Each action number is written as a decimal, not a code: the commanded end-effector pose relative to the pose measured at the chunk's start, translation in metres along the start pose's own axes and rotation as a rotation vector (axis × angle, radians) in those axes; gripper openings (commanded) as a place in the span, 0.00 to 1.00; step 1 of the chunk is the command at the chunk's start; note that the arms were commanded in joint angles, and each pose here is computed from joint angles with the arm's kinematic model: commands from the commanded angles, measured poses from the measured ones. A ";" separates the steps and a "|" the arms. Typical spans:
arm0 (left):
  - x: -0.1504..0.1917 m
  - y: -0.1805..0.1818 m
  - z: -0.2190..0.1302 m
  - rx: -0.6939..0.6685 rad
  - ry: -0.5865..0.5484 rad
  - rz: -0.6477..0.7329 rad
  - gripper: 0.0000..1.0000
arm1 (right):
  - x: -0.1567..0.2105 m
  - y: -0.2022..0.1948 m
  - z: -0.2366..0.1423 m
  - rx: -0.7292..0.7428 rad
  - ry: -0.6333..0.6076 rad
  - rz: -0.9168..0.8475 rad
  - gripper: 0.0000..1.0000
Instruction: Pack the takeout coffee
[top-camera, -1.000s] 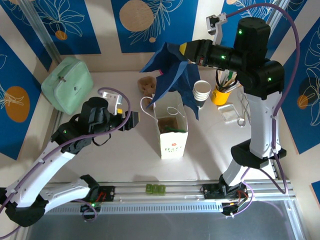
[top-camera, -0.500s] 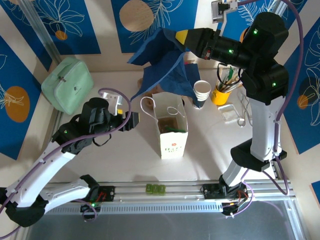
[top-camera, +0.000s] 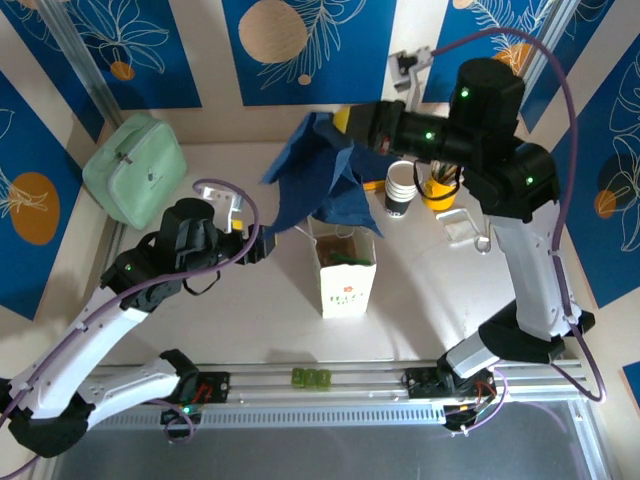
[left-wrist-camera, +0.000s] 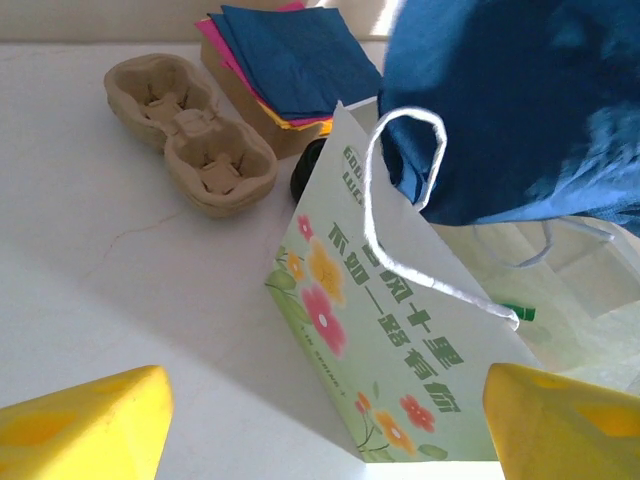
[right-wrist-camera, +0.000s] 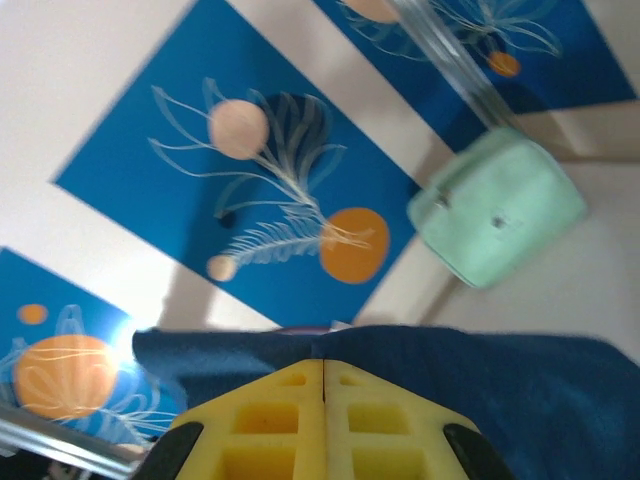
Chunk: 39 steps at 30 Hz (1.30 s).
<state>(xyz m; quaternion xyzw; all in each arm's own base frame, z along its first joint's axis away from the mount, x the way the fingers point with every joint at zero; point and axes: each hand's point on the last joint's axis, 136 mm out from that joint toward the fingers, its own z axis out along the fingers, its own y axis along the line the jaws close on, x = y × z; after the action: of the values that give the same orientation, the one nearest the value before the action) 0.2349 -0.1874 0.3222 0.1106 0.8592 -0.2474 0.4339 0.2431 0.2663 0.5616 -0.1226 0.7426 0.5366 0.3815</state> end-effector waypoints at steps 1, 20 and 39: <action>-0.004 0.002 -0.001 -0.004 -0.027 -0.016 0.81 | 0.011 -0.032 -0.006 0.195 -0.028 -0.098 0.00; -0.001 0.004 0.000 -0.008 -0.019 -0.020 0.81 | 0.129 -0.165 0.004 0.749 0.399 -0.296 0.00; -0.002 0.003 0.000 -0.004 -0.017 -0.022 0.81 | 0.195 -0.222 0.021 0.894 0.718 -0.185 0.00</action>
<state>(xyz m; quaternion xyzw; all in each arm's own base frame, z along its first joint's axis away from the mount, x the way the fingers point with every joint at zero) 0.2350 -0.1873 0.3176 0.1080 0.8622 -0.2460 0.4294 0.2623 0.2424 0.2731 -0.1889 0.9608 0.0570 0.1947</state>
